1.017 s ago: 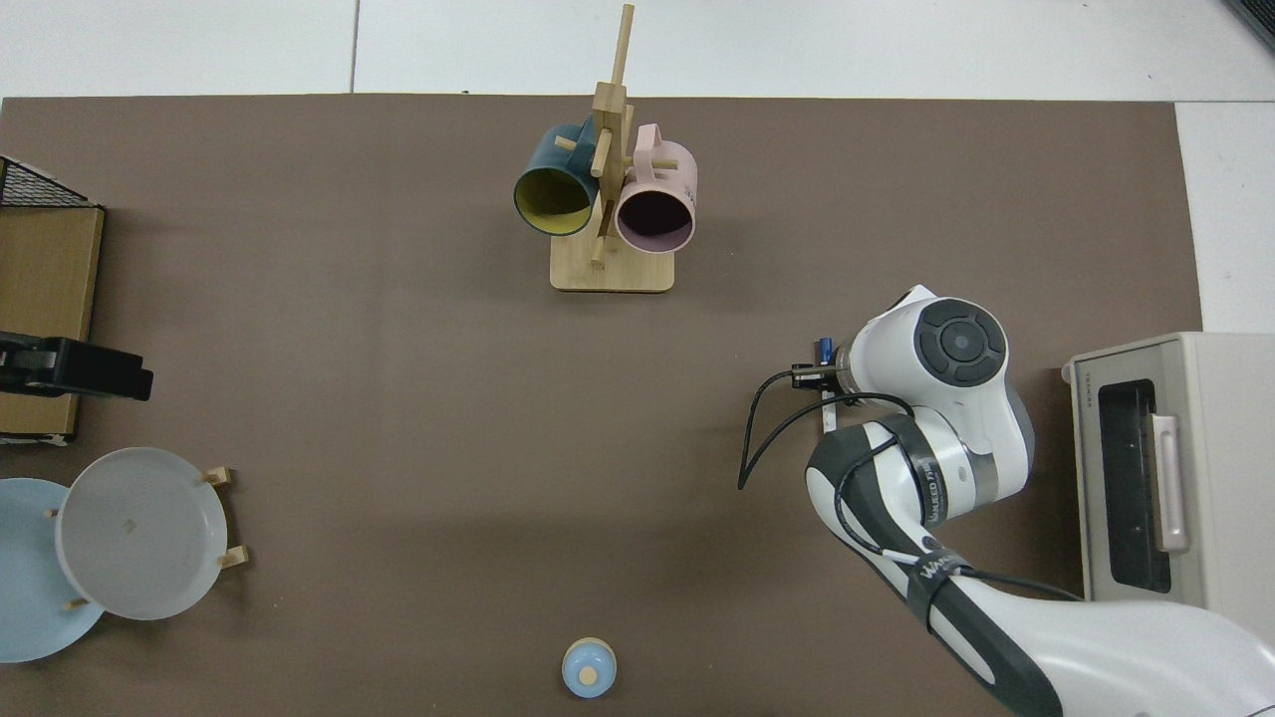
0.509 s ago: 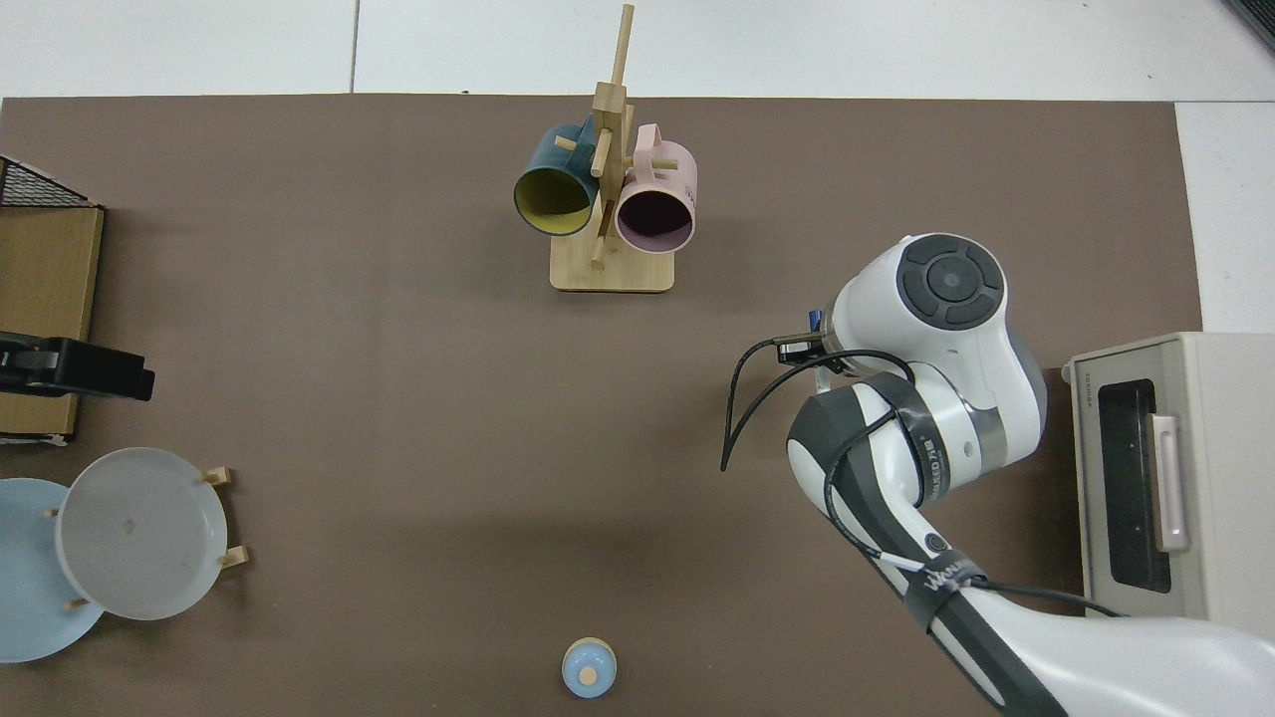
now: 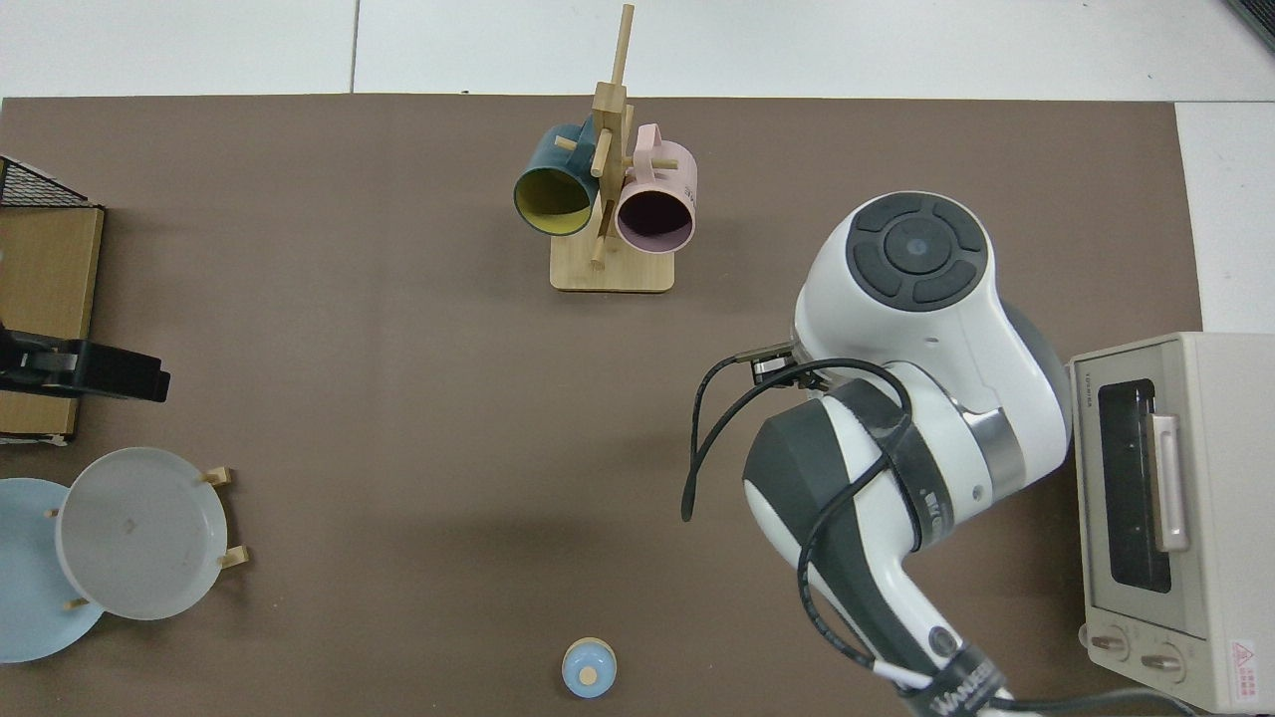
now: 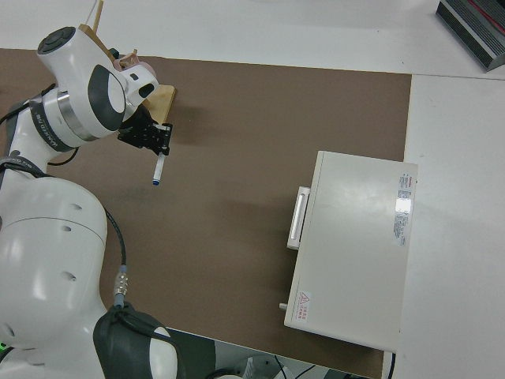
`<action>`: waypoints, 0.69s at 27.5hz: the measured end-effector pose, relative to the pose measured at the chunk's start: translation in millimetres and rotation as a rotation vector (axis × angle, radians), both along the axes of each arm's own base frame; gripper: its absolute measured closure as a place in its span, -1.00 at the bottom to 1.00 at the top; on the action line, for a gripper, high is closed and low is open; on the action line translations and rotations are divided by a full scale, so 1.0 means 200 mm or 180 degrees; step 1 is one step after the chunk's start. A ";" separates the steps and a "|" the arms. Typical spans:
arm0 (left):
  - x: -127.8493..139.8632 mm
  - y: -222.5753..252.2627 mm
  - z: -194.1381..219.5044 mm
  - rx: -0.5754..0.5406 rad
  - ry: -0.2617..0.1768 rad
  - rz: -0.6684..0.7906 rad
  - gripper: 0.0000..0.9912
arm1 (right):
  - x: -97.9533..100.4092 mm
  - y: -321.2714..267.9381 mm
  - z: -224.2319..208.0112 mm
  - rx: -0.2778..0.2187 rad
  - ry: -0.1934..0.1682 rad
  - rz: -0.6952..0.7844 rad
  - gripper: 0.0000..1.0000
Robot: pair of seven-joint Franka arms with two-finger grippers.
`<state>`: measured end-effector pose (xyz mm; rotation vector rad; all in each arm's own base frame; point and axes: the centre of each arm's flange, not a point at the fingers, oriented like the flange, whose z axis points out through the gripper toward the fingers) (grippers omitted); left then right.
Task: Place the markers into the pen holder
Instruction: 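Carry the marker to the table middle while the left gripper approaches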
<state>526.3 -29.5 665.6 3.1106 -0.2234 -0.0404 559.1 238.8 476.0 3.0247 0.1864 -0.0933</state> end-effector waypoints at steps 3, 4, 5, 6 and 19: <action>0.00 -0.03 0.00 -0.0002 0.0006 -0.0029 -1.00 | -0.05 0.11 0.12 -0.0015 0.0003 0.0044 0.67; 0.00 -0.04 0.00 -0.0002 0.0008 -0.0041 -1.00 | -0.06 0.12 0.15 -0.0027 0.0018 0.0044 0.67; 0.00 -0.05 0.00 -0.0001 0.0009 -0.0054 -1.00 | -0.07 0.13 0.19 -0.0036 0.0028 0.0036 0.67; 0.00 -0.06 0.00 0.0000 0.0011 -0.0069 -1.00 | -0.07 0.14 0.24 -0.0041 0.0035 0.0023 0.67; -0.04 -0.28 -0.01 0.0012 0.0068 -0.0188 -1.00 | -0.18 0.35 0.58 0.0325 -0.0060 -0.0379 0.67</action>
